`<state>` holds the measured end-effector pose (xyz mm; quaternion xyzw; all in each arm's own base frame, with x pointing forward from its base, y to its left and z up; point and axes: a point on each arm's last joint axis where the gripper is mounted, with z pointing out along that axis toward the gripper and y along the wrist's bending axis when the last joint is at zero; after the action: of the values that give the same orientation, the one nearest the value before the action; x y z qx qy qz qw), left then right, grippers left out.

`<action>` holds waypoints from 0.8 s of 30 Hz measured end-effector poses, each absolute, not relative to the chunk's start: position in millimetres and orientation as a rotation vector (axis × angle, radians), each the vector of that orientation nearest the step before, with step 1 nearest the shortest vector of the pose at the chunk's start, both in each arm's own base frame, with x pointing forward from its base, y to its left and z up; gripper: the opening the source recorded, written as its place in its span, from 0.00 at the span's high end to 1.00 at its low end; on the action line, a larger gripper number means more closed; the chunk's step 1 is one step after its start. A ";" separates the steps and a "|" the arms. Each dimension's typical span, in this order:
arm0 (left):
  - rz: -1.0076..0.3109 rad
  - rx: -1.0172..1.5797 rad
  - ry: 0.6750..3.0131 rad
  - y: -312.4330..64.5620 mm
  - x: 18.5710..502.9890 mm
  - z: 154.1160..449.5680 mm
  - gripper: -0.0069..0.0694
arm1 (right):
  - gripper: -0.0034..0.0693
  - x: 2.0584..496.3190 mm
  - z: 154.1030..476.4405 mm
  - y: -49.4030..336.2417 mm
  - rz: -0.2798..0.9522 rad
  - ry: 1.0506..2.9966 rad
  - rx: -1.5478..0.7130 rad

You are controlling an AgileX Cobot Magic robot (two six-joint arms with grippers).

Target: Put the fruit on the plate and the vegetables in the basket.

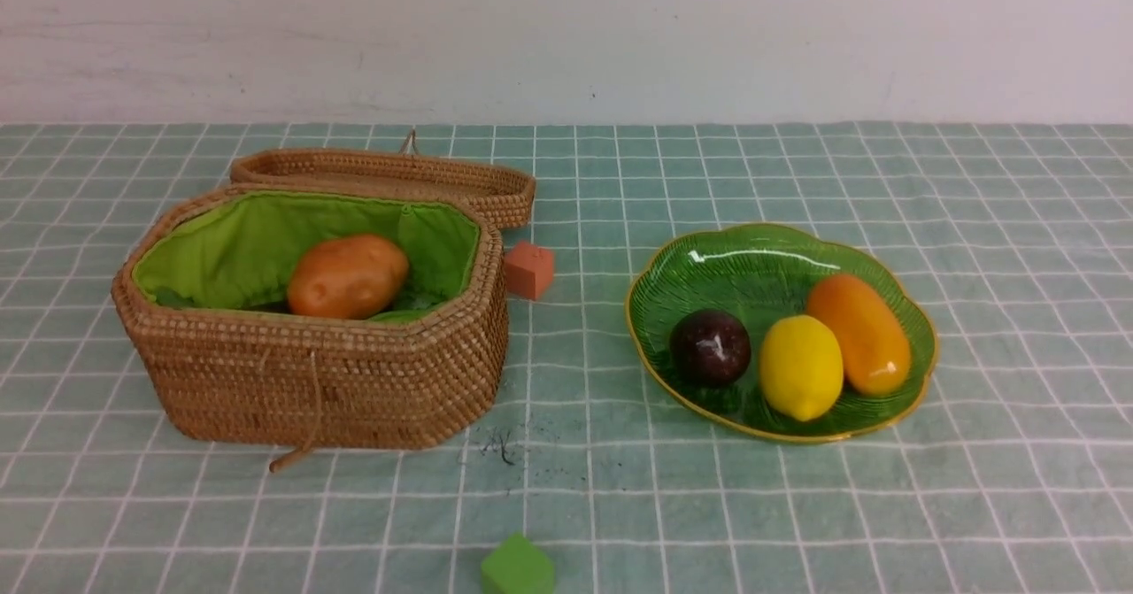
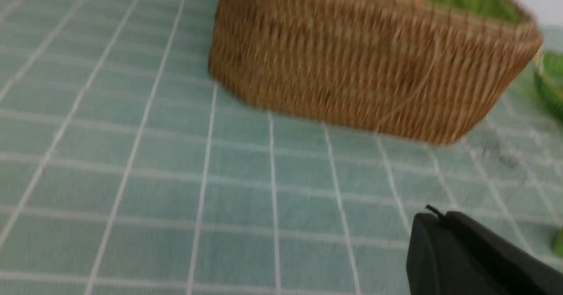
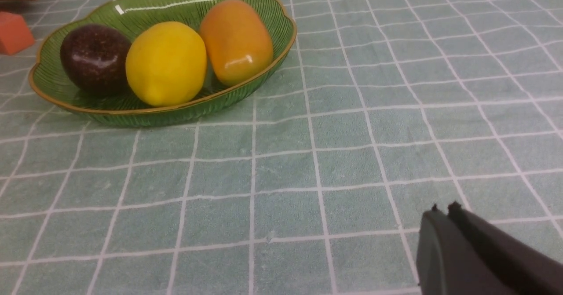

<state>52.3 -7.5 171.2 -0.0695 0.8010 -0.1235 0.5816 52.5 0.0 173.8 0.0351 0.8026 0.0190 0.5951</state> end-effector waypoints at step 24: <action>-0.296 -0.169 1.892 -7.9 51.8 168.6 0.93 | 0.91 52.5 173.8 0.0 0.045 1.864 0.082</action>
<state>51.8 -7.9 168.6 -0.0721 0.8069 -0.1264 0.5725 52.5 0.0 173.8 0.0354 0.8026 0.0195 0.5951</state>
